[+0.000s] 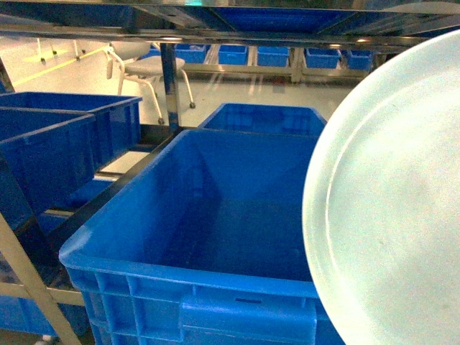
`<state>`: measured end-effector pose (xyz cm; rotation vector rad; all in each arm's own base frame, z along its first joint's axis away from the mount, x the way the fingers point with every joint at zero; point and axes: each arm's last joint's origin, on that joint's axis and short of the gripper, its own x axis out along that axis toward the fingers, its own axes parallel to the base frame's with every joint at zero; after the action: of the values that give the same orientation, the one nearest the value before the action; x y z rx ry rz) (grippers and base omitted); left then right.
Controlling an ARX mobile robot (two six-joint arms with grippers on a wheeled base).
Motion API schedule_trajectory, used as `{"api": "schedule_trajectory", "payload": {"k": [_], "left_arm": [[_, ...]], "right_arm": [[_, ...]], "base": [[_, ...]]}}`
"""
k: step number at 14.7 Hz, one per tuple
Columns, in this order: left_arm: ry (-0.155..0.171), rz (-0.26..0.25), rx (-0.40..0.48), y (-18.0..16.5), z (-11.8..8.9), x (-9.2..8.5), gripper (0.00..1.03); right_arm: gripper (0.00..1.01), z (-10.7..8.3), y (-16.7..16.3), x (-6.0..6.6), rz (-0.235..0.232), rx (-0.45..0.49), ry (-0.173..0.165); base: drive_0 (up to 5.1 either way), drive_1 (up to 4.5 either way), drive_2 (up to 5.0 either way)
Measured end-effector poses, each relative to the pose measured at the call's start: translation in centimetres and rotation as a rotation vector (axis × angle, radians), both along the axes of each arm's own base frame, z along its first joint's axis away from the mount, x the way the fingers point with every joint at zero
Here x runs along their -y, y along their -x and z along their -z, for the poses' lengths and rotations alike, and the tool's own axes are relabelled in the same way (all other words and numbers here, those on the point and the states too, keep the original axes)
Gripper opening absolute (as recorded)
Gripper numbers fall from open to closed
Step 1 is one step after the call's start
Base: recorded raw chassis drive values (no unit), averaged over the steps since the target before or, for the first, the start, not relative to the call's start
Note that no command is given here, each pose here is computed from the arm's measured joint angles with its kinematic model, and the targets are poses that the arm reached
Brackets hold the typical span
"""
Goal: Place blue tray on left shelf second layer neatly
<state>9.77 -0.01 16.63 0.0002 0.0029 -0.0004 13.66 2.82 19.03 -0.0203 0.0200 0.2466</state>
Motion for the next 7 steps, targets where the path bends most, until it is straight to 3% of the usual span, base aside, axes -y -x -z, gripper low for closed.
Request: {"api": "schedule_trajectory", "payload": {"k": [4, 5, 7], "left_arm": [[0.000, 0.000, 0.000, 0.0, 0.0, 0.0, 0.98], [0.000, 0.000, 0.000, 0.0, 0.0, 0.0, 0.98], [0.000, 0.000, 0.000, 0.0, 0.0, 0.0, 0.98]], "right_arm": [[0.02, -0.1, -5.2, -2.2, -0.012, 0.014, -0.006], [0.02, 0.4, -6.9, -3.0, -0.019, -0.004, -0.001], [0.02, 3.3, -11.1, -6.0, -0.050, -0.081, 0.025]], "base": [[0.0, 0.00, 0.0], [0.0, 0.00, 0.0], [0.0, 0.00, 0.0]]}}
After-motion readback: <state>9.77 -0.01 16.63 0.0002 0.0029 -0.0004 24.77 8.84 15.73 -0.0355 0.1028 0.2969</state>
